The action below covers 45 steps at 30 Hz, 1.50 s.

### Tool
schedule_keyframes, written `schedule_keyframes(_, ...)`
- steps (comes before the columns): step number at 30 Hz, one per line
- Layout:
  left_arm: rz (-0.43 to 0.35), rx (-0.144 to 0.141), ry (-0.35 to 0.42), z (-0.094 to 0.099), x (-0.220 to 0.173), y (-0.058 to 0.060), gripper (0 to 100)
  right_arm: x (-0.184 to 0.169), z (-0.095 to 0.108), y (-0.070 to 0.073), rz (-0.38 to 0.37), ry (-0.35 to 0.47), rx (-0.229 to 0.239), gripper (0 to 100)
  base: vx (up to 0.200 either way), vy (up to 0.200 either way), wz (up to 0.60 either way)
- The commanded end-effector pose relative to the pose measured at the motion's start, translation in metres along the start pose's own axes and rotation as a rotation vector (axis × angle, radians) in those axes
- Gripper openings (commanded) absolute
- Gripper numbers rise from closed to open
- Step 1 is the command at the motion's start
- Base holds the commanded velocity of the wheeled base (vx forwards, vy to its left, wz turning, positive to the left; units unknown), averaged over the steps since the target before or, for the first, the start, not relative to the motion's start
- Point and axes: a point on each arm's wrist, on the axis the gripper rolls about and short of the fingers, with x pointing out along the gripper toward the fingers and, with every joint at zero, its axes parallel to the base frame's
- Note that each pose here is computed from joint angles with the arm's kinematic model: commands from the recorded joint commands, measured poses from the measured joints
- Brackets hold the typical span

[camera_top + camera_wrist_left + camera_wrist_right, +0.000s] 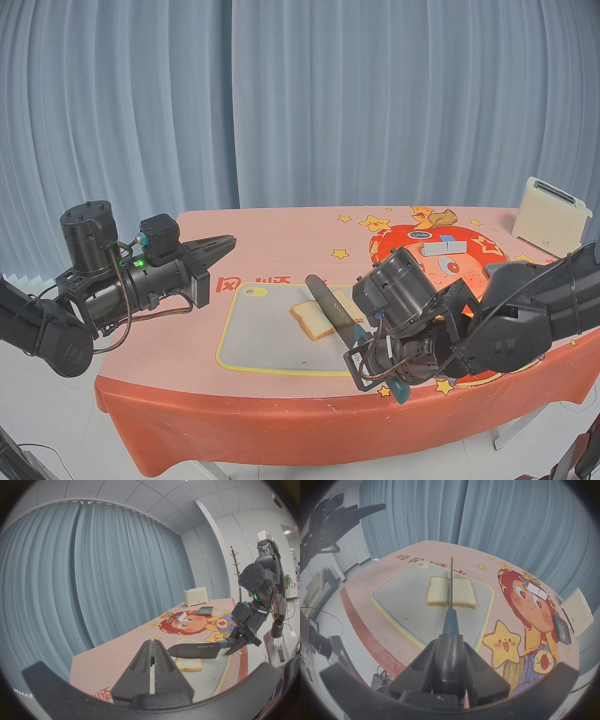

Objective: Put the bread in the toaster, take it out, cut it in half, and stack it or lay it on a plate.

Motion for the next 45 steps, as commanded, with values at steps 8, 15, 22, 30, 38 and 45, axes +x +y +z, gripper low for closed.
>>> schedule_keyframes(8,-0.067,-0.013,0.036,-0.014,0.021,-0.016,0,-0.008,0.004,0.008,0.025,-0.032,-0.011,0,0.000,0.000,0.00)
schedule_keyframes(15,-0.096,-0.015,0.036,-0.016,0.031,-0.023,0,-0.009,0.008,0.010,0.074,-0.034,-0.008,0,0.000,0.000,0.00)
schedule_keyframes(22,-0.128,-0.018,0.039,-0.022,0.059,-0.028,0,-0.009,0.007,0.014,0.090,-0.027,-0.017,0,0.000,0.000,0.00)
schedule_keyframes(30,-0.115,-0.004,0.012,-0.030,0.122,-0.015,0,-0.008,0.006,0.015,0.088,-0.021,-0.022,0,0.000,0.000,0.00)
schedule_keyframes(38,-0.148,-0.015,0.081,-0.055,0.141,-0.034,0,-0.008,0.005,0.015,0.087,-0.019,-0.022,0,0.000,0.000,0.00)
schedule_keyframes(45,-0.151,0.000,0.115,-0.068,0.140,-0.035,0,-0.007,0.005,0.015,0.080,-0.019,-0.022,0,0.000,0.000,0.00)
